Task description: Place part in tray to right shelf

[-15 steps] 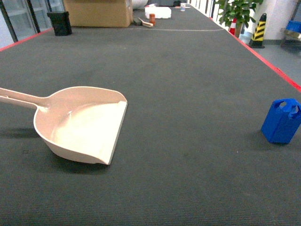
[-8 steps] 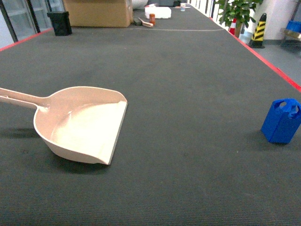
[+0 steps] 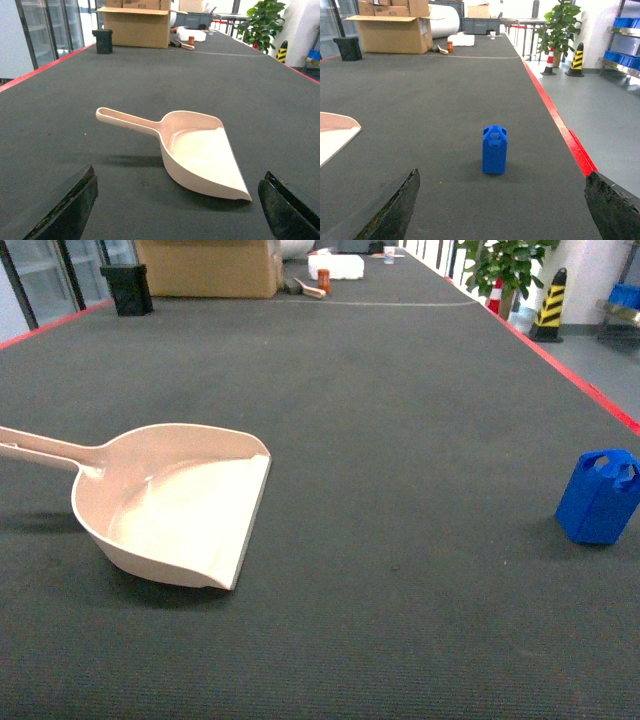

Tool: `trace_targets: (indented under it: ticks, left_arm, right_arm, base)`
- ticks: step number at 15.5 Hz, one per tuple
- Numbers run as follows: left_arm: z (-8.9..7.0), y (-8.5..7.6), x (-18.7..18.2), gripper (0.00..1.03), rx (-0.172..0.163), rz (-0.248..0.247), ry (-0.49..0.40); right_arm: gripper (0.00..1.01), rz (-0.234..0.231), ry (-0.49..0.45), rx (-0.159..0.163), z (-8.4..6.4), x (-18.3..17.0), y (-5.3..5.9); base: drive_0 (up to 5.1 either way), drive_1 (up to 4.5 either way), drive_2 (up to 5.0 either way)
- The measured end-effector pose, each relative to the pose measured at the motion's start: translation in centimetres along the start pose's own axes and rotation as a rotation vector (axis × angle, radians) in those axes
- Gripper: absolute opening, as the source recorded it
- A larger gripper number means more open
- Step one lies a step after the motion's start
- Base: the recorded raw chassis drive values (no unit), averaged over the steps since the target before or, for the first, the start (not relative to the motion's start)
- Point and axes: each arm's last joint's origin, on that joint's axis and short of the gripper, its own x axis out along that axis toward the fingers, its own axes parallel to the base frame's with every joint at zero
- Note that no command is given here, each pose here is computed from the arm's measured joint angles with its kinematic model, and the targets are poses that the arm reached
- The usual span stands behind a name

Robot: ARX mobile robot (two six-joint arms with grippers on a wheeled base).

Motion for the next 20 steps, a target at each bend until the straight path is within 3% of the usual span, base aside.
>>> trace_targets:
  ticks: [1, 2, 3, 4, 7, 9, 15, 17, 18, 20]
  left_arm:
    - [-0.2, 0.0, 0.0, 0.98, -0.011, -0.001, 0.045]
    - [-0.4, 0.1, 0.3, 0.98, -0.059, -0.014, 0.132]
    - [0.0, 0.4, 1.1, 0.98, -0.131, -0.019, 0.182]
    - [0.2, 0.4, 1.6, 0.98, -0.168, -0.029, 0.186]
    - [1.5, 1.1, 5.6, 0.98, -0.377, -0.127, 0.219]
    - [1.1, 1.5, 9.9, 0.98, -0.530, -0.159, 0.259]
    - [-0.5, 2.8, 15.3, 0.98, -0.679, -0.141, 0.280]
    - [-2.9, 4.2, 19.5, 0.98, -0.787, -0.101, 0.341]
    - [-3.8, 4.9, 21.3, 0.98, -0.824, -0.057, 0.359]
    - [-4.7, 6.3, 23.9, 0.98, -0.870, -0.018, 0.350]
  right_arm:
    - [0.98, 0.000, 0.000, 0.000, 0.0, 0.0, 0.0]
    - [0.98, 0.000, 0.000, 0.000, 0.0, 0.0, 0.0]
    - [0.98, 0.000, 0.000, 0.000, 0.0, 0.0, 0.0]
    - [0.98, 0.000, 0.000, 0.000, 0.0, 0.0, 0.0]
    - [0.98, 0.000, 0.000, 0.000, 0.0, 0.0, 0.0]
    - [0.98, 0.000, 0.000, 0.000, 0.0, 0.0, 0.0]
    - [0.98, 0.000, 0.000, 0.000, 0.0, 0.0, 0.0]
    - [0.98, 0.000, 0.000, 0.000, 0.0, 0.0, 0.0]
    - [0.98, 0.000, 0.000, 0.000, 0.0, 0.0, 0.0]
    - [0.98, 0.000, 0.000, 0.000, 0.0, 0.0, 0.0]
  base:
    - [0.0, 0.00, 0.0]
    - [0.0, 0.00, 0.0]
    - [0.0, 0.00, 0.0]
    - [0.0, 0.00, 0.0]
    - [0.0, 0.00, 0.0]
    - [0.0, 0.00, 0.0]
    - [0.0, 0.00, 0.0]
    - [0.0, 0.00, 0.0]
    - [0.0, 0.00, 0.0]
    - [0.0, 0.00, 0.0]
